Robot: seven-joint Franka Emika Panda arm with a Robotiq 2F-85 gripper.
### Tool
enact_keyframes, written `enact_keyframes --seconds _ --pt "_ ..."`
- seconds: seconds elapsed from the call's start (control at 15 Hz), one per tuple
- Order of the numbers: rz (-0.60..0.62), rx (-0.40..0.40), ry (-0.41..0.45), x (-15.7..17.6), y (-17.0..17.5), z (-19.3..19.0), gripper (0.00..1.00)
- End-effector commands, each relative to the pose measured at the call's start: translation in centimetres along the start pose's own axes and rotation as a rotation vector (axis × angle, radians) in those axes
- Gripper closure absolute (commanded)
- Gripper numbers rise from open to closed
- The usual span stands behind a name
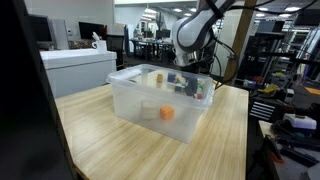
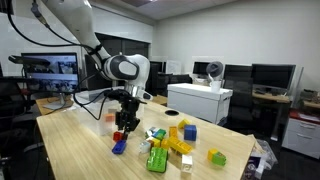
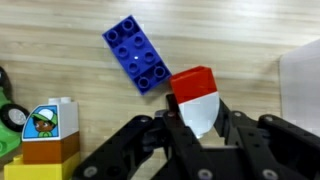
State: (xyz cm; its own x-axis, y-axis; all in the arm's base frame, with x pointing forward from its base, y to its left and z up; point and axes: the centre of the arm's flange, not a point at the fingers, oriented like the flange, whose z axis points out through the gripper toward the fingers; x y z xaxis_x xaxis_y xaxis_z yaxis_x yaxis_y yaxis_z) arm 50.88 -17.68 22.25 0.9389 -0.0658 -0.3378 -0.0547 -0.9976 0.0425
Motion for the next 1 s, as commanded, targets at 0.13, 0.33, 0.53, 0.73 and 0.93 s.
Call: enact_keyframes --seconds 0.13,0.33,0.53,0.73,0.93 --pt "0.107 -0.056 0.013 -1.0 -0.4 -4.5 0.89" --pt "0.145 -0.106 0.093 -2.2 -0.4 -10.8 0.89" --pt "0.151 -0.133 0.199 -2.8 -1.3 -15.9 0.89" --pt "0.128 -0.109 0.276 -3.9 -3.7 -19.5 0.89" --pt "-0.001 -0.092 0.316 -5.6 -10.1 -20.6 0.89"
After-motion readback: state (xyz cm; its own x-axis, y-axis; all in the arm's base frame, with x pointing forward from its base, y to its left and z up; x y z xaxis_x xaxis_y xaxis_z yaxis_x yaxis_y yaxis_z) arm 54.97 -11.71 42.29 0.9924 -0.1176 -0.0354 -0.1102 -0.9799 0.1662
